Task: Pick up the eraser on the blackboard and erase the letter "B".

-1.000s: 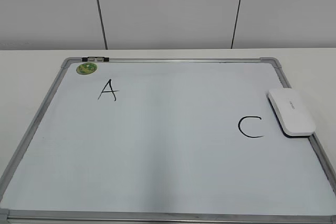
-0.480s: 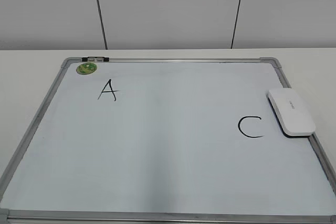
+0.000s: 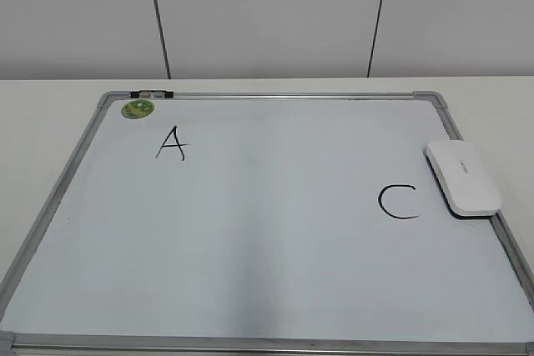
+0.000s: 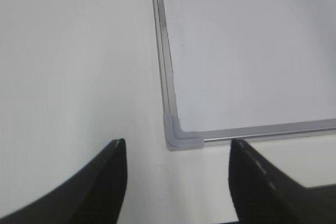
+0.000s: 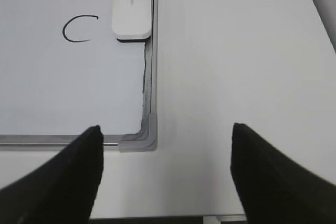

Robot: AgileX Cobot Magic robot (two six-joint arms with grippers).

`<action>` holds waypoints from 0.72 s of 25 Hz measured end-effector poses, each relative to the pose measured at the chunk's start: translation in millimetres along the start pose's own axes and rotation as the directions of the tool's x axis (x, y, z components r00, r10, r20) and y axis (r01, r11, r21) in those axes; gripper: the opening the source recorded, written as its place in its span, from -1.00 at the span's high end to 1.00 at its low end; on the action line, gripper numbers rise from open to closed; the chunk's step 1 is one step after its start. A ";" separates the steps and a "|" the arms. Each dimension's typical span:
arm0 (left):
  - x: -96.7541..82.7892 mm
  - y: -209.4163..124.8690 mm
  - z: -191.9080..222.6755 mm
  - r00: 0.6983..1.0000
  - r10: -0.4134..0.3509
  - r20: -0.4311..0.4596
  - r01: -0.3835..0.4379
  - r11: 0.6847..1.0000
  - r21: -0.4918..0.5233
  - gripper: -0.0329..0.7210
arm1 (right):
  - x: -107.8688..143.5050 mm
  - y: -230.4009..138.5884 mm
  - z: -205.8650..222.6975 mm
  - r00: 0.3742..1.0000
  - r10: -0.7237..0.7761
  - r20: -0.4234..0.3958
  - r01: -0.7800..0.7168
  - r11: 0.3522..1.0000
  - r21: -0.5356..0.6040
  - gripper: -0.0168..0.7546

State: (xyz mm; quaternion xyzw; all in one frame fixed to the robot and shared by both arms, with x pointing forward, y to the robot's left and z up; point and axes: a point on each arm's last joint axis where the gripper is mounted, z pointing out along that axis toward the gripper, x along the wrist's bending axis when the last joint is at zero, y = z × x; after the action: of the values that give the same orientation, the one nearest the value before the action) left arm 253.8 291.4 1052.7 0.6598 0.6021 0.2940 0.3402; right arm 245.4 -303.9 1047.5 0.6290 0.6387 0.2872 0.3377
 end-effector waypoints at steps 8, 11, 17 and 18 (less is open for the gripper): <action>-2.7 -12.9 -17.2 1.000 0.015 -0.008 -0.016 0.992 -0.128 -0.22 | -0.4 -11.1 -14.0 1.000 0.007 0.004 -0.007 0.993 -0.119 -0.55; -2.7 -12.9 -17.2 1.000 0.015 -0.008 -0.016 0.992 -0.128 -0.20 | -0.7 -11.5 -14.4 1.000 0.007 0.010 -0.006 0.992 -0.122 -0.55; -2.6 -13.0 -17.4 0.999 0.034 0.017 -0.031 0.991 -0.128 -0.20 | -0.7 -11.5 -14.4 1.000 0.007 0.010 -0.006 0.992 -0.122 -0.55; -2.5 -13.1 -17.5 0.999 0.039 0.025 -0.036 0.991 -0.128 -0.20 | -0.7 -11.5 -14.4 1.000 0.007 0.010 -0.006 0.992 -0.122 -0.55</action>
State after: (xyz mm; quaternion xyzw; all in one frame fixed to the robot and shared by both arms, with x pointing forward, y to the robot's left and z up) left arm 231.8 291.2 1052.6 0.6519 0.5647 0.3293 0.3843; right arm 226.9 -304.3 1047.2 0.6106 0.6161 0.3237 0.3779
